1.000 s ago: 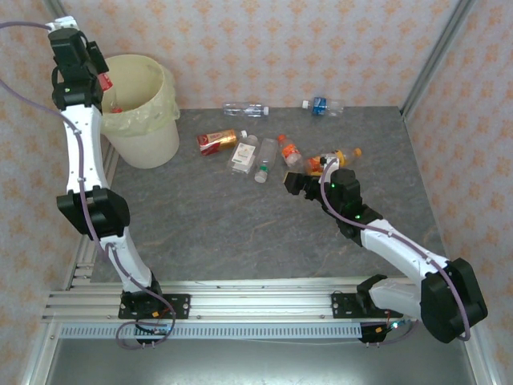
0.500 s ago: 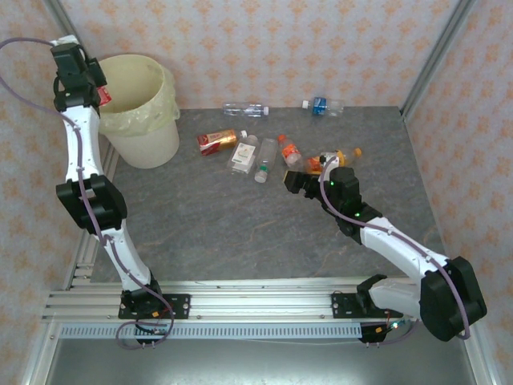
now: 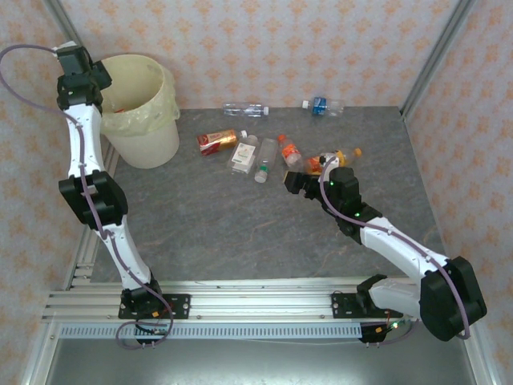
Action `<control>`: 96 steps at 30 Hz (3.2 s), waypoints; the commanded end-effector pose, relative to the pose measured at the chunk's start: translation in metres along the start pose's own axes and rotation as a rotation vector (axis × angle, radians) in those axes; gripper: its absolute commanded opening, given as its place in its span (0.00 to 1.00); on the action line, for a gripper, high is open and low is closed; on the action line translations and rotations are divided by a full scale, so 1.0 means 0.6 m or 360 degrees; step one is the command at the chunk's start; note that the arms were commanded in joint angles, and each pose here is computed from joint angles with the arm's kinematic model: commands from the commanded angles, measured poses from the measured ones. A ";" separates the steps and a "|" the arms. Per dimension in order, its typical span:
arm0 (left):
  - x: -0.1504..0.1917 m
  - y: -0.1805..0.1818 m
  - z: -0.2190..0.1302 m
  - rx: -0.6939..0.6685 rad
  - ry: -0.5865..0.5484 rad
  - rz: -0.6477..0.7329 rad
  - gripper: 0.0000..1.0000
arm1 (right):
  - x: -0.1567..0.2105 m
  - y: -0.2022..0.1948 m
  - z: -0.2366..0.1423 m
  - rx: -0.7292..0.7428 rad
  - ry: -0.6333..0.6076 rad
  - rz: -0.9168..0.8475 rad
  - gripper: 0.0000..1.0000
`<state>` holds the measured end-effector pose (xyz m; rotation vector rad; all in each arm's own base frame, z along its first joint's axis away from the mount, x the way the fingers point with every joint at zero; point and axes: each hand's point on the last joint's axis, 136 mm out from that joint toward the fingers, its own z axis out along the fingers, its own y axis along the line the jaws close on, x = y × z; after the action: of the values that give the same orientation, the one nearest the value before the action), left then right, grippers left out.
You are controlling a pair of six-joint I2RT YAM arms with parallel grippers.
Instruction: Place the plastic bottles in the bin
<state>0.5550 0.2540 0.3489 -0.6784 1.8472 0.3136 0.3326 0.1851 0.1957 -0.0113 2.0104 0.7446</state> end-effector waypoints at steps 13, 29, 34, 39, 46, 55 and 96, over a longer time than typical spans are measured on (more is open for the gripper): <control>-0.047 0.014 -0.069 -0.0069 -0.0033 -0.0373 1.00 | -0.010 -0.009 -0.001 0.0064 -0.0059 0.0081 0.99; -0.024 -0.192 -0.256 0.0315 0.0036 -0.0383 1.00 | 0.000 -0.115 0.021 0.0573 0.0087 0.0318 0.99; 0.011 -0.252 -0.320 0.0471 0.0036 -0.0340 1.00 | 0.001 -0.167 0.011 0.0764 0.0170 0.0428 0.99; 0.084 -0.278 -0.366 0.0617 0.0175 -0.0429 1.00 | -0.003 -0.221 0.014 0.0937 0.0220 0.0692 0.99; 0.195 -0.272 -0.412 0.0846 0.0422 -0.0489 1.00 | -0.015 -0.247 0.074 0.1057 0.0291 0.1014 0.99; 0.286 -0.224 -0.447 0.0832 0.0603 -0.0440 1.00 | -0.009 -0.291 0.131 0.1308 0.0247 0.1278 0.99; 0.390 -0.271 -0.457 0.1038 0.0804 -0.0416 1.00 | 0.012 -0.236 0.046 0.0875 0.0159 0.0646 0.41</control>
<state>0.3737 -0.0715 0.2478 -0.5939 2.1463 -0.5974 0.3889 0.0733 0.0870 0.9498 2.3092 0.3830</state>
